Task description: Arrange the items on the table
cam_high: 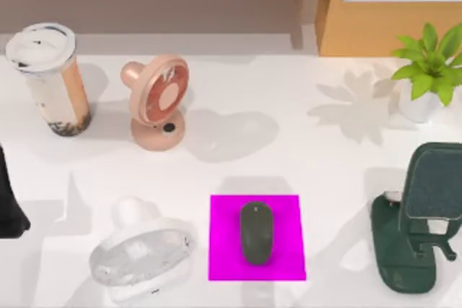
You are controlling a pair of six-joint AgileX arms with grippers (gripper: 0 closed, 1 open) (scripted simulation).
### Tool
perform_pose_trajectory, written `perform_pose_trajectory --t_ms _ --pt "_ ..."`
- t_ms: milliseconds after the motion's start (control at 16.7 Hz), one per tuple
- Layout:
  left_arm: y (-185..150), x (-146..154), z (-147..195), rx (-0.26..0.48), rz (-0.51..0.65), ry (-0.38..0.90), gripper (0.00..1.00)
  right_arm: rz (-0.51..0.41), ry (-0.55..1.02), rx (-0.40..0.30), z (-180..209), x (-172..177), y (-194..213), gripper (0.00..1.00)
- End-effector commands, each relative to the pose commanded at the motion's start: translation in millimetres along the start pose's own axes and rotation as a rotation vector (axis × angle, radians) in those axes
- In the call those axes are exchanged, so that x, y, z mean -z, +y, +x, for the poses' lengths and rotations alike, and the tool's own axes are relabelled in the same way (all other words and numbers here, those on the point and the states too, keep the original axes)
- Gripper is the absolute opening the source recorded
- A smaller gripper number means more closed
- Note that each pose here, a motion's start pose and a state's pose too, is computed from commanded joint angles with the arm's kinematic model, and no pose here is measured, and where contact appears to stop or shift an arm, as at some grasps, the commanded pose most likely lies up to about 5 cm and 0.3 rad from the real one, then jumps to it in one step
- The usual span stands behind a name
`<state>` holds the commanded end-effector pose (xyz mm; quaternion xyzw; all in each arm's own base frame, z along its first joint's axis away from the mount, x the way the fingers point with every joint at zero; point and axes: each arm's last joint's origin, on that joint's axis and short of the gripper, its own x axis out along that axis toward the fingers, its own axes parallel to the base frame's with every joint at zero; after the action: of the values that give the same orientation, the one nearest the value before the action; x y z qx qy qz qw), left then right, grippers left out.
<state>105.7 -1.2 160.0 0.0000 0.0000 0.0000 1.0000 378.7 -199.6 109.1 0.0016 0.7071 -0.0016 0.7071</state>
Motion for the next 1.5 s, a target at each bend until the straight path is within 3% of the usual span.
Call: perform_pose_trajectory --t_ms 600,1080,1500 --pt "0 0 0 0.0 0.0 0.0 1.0 0.0 0.0 0.0 0 0 0 0.02" --pt "0 0 0 0.0 0.0 0.0 1.0 0.0 0.0 0.0 0 0 0 0.0" --pt "0 0 0 0.0 0.0 0.0 1.0 0.002 -0.005 -0.002 -27 0 1 0.0"
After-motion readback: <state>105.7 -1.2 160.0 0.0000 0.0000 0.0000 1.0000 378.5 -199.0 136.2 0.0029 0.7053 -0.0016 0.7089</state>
